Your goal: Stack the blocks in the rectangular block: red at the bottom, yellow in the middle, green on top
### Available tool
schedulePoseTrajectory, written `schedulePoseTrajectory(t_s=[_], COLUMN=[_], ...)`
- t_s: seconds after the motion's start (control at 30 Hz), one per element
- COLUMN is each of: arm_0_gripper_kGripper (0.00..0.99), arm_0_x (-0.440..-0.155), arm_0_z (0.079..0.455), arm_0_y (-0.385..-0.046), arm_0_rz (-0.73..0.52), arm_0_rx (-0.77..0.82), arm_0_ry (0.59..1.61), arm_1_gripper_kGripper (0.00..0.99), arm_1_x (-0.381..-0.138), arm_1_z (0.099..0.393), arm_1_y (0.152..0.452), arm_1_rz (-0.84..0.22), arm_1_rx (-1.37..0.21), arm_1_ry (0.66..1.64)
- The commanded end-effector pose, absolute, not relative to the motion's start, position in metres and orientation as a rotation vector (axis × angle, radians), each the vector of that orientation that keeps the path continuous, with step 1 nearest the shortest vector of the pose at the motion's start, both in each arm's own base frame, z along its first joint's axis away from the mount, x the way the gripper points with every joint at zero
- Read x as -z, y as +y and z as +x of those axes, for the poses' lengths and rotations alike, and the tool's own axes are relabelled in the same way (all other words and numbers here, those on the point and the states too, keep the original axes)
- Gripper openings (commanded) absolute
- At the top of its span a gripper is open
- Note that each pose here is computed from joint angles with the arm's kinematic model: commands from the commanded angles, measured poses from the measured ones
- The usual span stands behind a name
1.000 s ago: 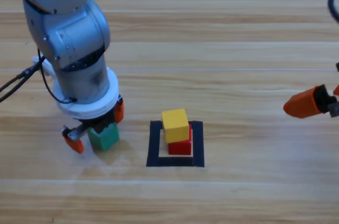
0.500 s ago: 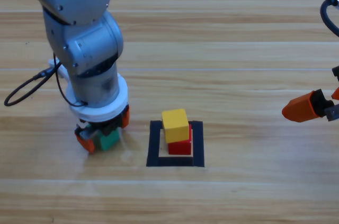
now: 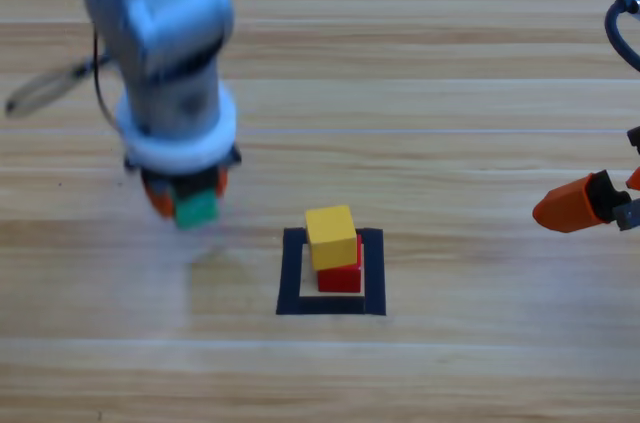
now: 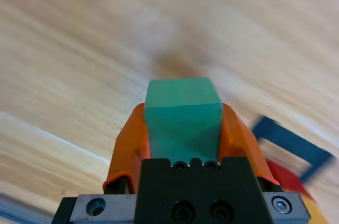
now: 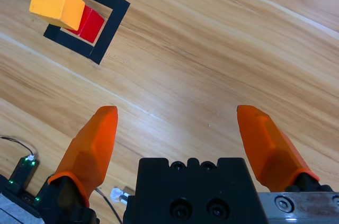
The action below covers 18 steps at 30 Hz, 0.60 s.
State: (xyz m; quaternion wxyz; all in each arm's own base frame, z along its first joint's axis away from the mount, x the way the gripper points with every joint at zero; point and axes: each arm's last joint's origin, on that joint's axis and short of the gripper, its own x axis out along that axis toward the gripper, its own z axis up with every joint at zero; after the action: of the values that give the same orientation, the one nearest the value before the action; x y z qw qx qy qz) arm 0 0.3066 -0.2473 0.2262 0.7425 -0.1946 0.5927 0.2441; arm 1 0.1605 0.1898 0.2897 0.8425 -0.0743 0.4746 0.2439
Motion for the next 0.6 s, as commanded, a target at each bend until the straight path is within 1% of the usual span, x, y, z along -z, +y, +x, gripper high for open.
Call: schedulePoseTrajectory(t_s=[0.03, 0.07, 0.13, 0.17, 0.2, 0.27, 0.37, 0.43, 0.6], arm_0_gripper_kGripper=[0.117, 0.1, 0.023, 0.0, 0.0, 0.0, 0.0, 0.0, 0.0], arm_0_x=[-0.303, -0.325, -0.345, -0.355, -0.362, -0.372, -0.37, -0.366, -0.339], arm_0_z=[0.322, 0.32, 0.313, 0.31, 0.309, 0.31, 0.303, 0.299, 0.301], arm_0_y=[-0.248, -0.244, -0.239, -0.237, -0.237, -0.241, -0.254, -0.266, -0.295], arm_0_rz=[-0.293, -0.244, -0.205, -0.184, -0.164, -0.127, -0.06, 0.008, 0.145], arm_0_rx=[-0.25, -0.126, -0.033, 0.002, 0.053, 0.105, 0.166, 0.217, 0.279], arm_0_ry=[1.224, 1.22, 1.204, 1.201, 1.197, 1.202, 1.216, 1.227, 1.318], arm_1_gripper_kGripper=[0.99, 0.99, 0.99, 0.99, 0.99, 0.99, 0.99, 0.99, 0.99], arm_1_x=[-0.277, -0.277, -0.278, -0.278, -0.277, -0.277, -0.277, -0.276, -0.274], arm_1_z=[0.166, 0.166, 0.166, 0.166, 0.166, 0.167, 0.167, 0.167, 0.168], arm_1_y=[0.187, 0.187, 0.187, 0.187, 0.188, 0.188, 0.188, 0.188, 0.19], arm_1_rz=[-0.155, -0.155, -0.153, -0.154, -0.15, -0.149, -0.144, -0.144, -0.141], arm_1_rx=[-0.489, -0.489, -0.49, -0.489, -0.486, -0.485, -0.481, -0.478, -0.472], arm_1_ry=[1.027, 1.027, 1.024, 1.027, 1.029, 1.03, 1.032, 1.037, 1.045])
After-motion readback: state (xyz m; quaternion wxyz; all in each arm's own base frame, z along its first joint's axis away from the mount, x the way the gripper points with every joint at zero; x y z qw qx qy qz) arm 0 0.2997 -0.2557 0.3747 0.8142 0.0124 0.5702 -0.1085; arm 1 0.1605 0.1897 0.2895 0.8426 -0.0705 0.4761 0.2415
